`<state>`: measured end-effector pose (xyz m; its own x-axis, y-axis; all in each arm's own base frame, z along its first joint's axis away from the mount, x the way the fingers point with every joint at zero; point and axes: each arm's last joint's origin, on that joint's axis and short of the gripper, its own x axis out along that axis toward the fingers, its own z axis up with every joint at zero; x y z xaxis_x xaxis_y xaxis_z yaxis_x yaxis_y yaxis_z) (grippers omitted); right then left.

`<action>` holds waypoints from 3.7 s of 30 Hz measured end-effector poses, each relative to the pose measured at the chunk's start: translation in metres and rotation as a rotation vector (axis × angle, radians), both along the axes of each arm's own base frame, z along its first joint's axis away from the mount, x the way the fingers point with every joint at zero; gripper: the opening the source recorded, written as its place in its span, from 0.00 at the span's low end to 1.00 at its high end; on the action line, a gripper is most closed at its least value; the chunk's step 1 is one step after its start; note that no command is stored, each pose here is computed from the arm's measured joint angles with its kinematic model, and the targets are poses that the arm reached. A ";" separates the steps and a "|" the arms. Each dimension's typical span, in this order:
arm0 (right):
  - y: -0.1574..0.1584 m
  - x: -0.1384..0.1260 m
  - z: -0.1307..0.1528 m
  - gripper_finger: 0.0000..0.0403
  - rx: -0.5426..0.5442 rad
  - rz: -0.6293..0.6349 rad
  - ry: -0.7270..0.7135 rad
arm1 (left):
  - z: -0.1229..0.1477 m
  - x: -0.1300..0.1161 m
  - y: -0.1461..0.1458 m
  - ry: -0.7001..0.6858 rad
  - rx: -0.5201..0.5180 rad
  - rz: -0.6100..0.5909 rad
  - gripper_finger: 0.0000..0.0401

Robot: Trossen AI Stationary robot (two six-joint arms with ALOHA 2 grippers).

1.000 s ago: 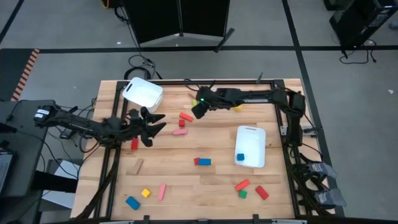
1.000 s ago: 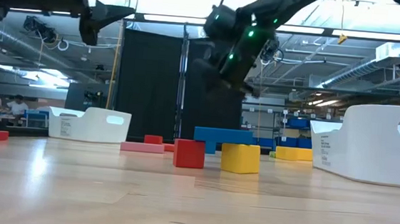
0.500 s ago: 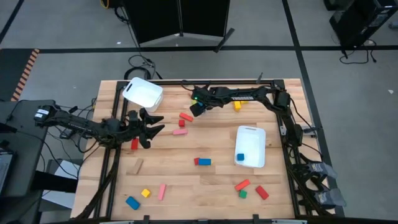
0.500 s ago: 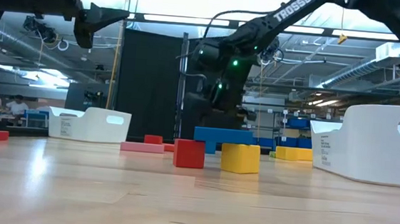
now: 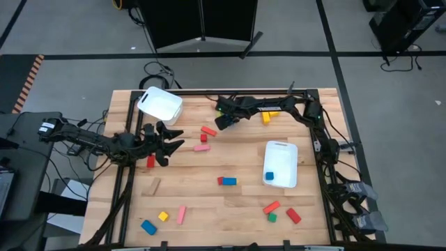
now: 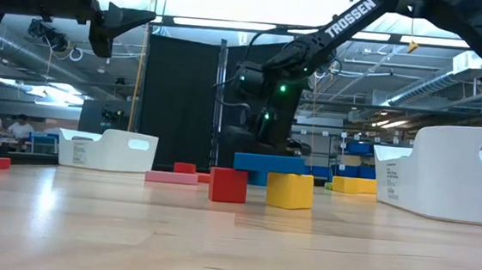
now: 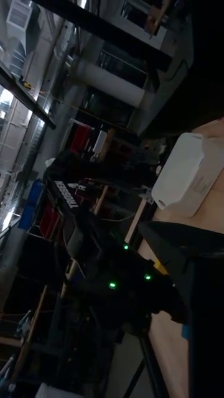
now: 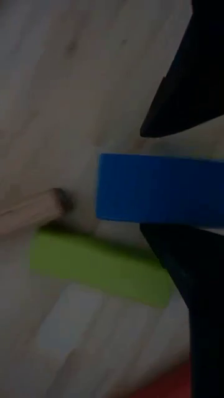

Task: Sort blocks by size
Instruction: Put the top blue rectangular block into the top white bin, then put the top red cube block into the bottom white bin

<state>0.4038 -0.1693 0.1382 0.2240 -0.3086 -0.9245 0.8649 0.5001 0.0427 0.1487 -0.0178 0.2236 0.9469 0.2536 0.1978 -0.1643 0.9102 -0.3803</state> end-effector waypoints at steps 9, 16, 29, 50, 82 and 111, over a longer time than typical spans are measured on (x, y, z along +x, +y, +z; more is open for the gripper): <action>0.001 0.002 -0.007 0.36 0.029 0.048 0.002 | 0.003 -0.002 0.000 -0.025 -0.009 -0.016 0.58; 0.014 0.008 0.016 0.36 -0.031 0.082 -0.059 | 0.010 -0.007 0.000 -0.084 -0.024 -0.046 0.58; 0.035 0.109 0.066 0.36 -0.292 0.392 -0.593 | 0.039 -0.020 0.003 -0.130 0.008 -0.033 0.57; -0.039 0.160 0.051 0.60 -0.479 0.325 -0.987 | 0.067 -0.025 0.004 -0.083 0.064 -0.020 0.56; 0.012 0.152 0.117 0.44 -0.653 0.597 -0.746 | 0.062 -0.024 0.004 -0.040 0.056 -0.029 0.56; 0.118 -0.137 0.112 0.13 -0.866 0.348 -0.742 | 0.020 0.014 0.007 0.268 -0.074 0.144 0.56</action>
<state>0.2669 -0.0509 0.2507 0.8111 -0.5830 -0.0481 0.5839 0.8118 0.0082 0.1627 -0.0109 0.2436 0.9162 0.3930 -0.0783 -0.3928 0.8418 -0.3703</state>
